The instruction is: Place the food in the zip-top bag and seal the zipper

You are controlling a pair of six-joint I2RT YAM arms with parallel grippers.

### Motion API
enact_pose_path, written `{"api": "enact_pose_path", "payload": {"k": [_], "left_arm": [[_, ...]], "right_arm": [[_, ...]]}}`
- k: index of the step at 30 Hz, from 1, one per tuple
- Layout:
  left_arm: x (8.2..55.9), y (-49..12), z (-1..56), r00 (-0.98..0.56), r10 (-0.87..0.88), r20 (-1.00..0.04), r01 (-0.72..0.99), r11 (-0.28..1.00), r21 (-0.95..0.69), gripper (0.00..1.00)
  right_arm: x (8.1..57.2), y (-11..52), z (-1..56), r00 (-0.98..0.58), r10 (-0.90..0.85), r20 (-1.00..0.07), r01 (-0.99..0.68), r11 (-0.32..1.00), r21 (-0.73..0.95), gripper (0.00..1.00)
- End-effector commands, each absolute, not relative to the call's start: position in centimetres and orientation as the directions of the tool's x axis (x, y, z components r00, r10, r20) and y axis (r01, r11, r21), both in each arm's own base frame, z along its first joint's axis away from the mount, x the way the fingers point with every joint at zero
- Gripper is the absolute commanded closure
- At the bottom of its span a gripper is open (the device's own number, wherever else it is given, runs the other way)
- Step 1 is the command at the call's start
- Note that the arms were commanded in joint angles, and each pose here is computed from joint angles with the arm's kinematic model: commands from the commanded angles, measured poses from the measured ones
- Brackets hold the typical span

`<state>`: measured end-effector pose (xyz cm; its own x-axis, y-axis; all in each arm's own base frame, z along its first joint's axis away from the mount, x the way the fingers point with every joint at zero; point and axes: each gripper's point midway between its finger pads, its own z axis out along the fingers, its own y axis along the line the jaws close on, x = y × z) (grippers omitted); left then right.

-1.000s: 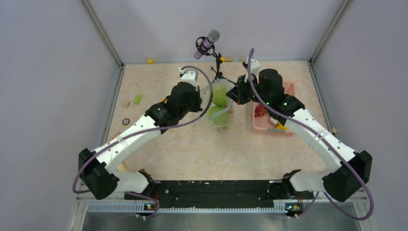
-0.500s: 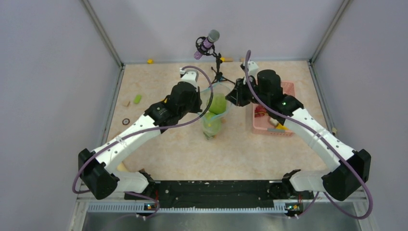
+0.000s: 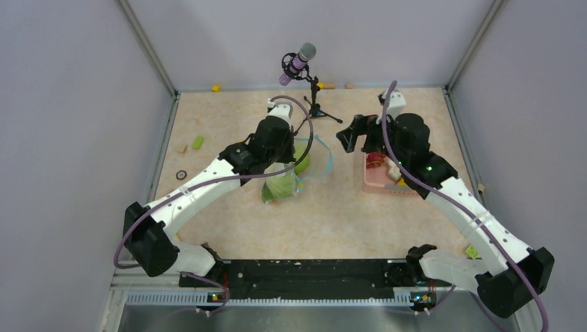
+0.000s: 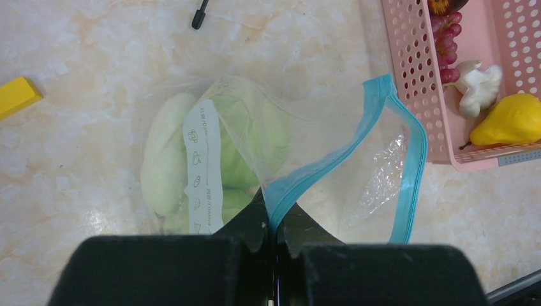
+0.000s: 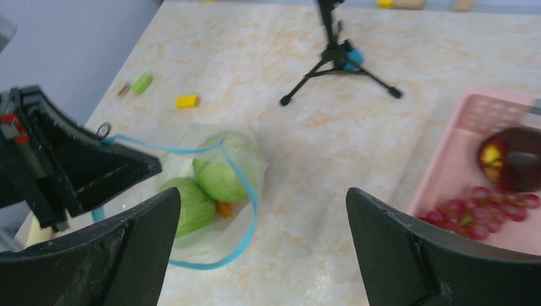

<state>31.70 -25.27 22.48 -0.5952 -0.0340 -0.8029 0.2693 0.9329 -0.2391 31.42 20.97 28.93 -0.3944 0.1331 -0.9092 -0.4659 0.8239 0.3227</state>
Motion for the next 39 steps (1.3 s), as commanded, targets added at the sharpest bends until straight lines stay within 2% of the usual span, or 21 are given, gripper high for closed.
{"api": "enact_pose_path", "payload": {"k": [1, 7, 15, 20, 28, 39], "left_arm": [[32.6, -26.2, 25.1, -0.561, -0.08, -0.824, 0.28, 0.918, -0.28, 1.0], [32.4, -25.7, 24.4, -0.561, -0.058, -0.826, 0.281, 0.925, -0.255, 1.0], [32.3, -25.9, 23.8, -0.565, -0.042, -0.824, 0.297, 0.922, -0.251, 1.0], [32.5, -25.7, 23.5, -0.565, -0.032, -0.825, 0.292, 0.927, -0.236, 1.0], [32.5, -25.9, 23.4, -0.566, -0.029, -0.824, 0.296, 0.925, -0.237, 1.0], [32.5, -26.0, 23.4, -0.563, -0.021, -0.826, 0.309, 0.922, -0.234, 1.0]], "right_arm": [[32.4, 14.4, 29.7, -0.326, 0.226, -0.918, -0.208, 0.93, 0.303, 0.01], [32.8, 7.0, 24.4, -0.424, 0.298, -0.855, 0.09, 0.954, 0.287, 0.03], [33.1, 6.7, 16.1, -0.639, 0.369, -0.675, 0.155, 0.921, 0.357, 0.11], [33.4, 6.4, 12.3, -0.69, 0.406, -0.599, 0.233, 0.908, 0.348, 0.15], [33.8, 6.9, 8.9, -0.721, 0.424, -0.549, 0.254, 0.898, 0.359, 0.22], [36.1, 6.9, 7.9, -0.653, 0.466, -0.597, 0.264, 0.879, 0.398, 0.28]]}}
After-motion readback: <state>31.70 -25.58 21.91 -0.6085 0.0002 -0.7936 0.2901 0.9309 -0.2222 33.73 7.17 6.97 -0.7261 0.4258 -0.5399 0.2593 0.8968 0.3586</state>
